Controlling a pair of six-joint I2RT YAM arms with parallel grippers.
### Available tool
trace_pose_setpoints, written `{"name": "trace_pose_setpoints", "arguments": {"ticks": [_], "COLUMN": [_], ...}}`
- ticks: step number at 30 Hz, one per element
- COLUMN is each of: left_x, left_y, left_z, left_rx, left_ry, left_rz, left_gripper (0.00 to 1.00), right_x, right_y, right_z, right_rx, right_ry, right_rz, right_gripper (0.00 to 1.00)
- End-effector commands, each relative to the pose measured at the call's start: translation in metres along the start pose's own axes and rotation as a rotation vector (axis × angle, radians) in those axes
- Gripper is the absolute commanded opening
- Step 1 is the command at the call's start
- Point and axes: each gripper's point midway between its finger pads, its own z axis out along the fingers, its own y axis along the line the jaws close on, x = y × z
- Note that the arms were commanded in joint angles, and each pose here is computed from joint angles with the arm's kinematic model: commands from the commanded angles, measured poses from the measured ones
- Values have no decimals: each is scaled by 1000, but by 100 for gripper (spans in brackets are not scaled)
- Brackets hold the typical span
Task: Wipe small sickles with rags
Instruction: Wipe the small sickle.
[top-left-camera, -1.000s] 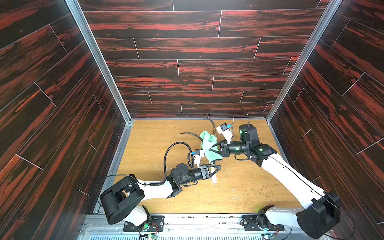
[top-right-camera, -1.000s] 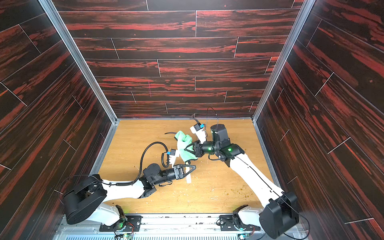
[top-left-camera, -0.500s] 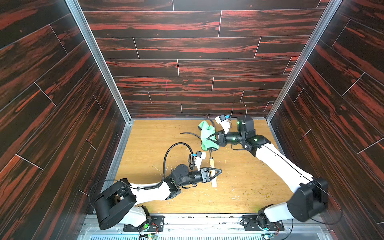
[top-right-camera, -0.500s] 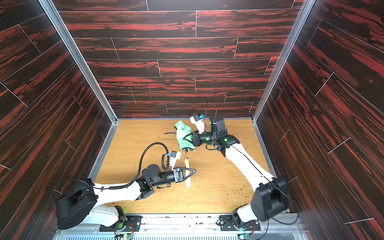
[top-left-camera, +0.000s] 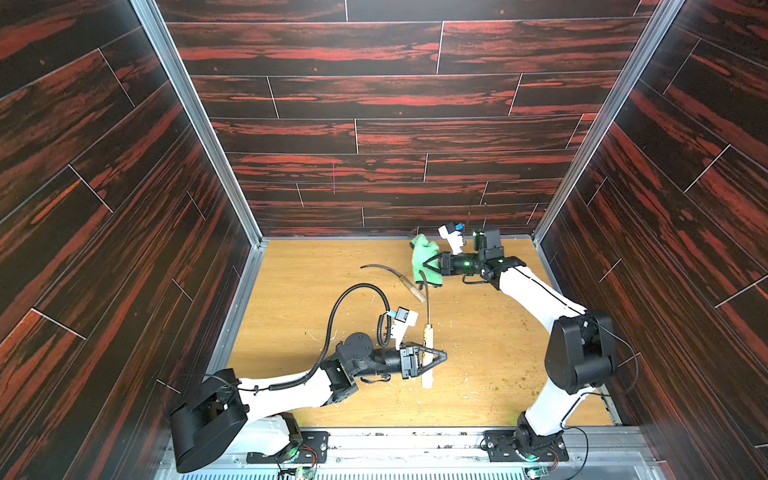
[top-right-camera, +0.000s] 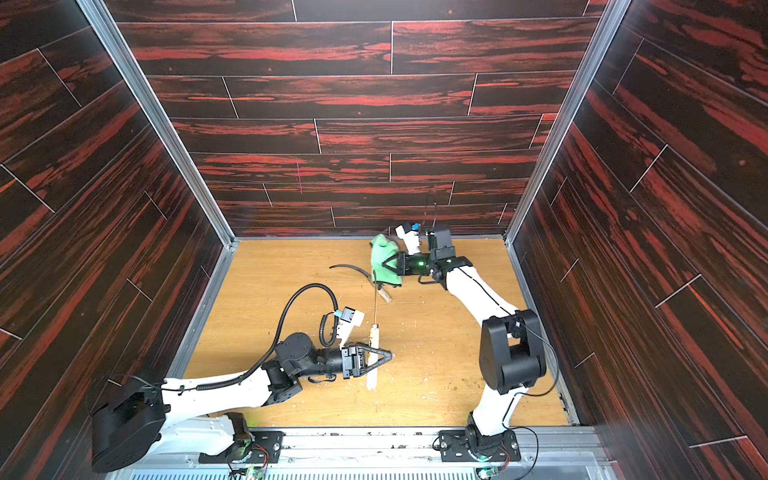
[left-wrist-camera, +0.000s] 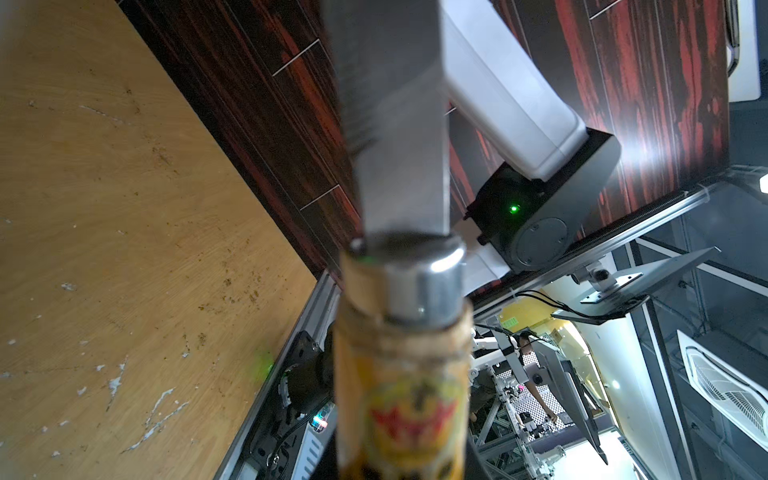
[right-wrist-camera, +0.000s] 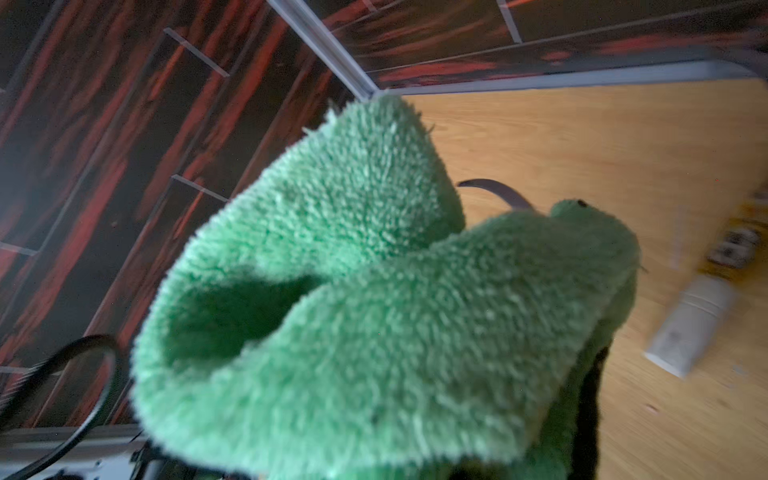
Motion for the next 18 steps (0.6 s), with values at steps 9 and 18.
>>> {"name": "trace_pose_setpoints", "arguments": {"ticks": [9,18], "left_x": [-10,-24], "left_y": [5,7], "left_z": [-10,-9], "left_rx": [-86,-92], "left_ry": [-48,-83], "left_rz": [85,97], "left_gripper": [0,0], "right_x": [31,77], "right_y": [52,137], "right_z": [-62,-114], "right_rx": [-11,-158], "right_ry": [-46,-81], "right_rz": [-69,-183], "right_gripper": [0,0]}}
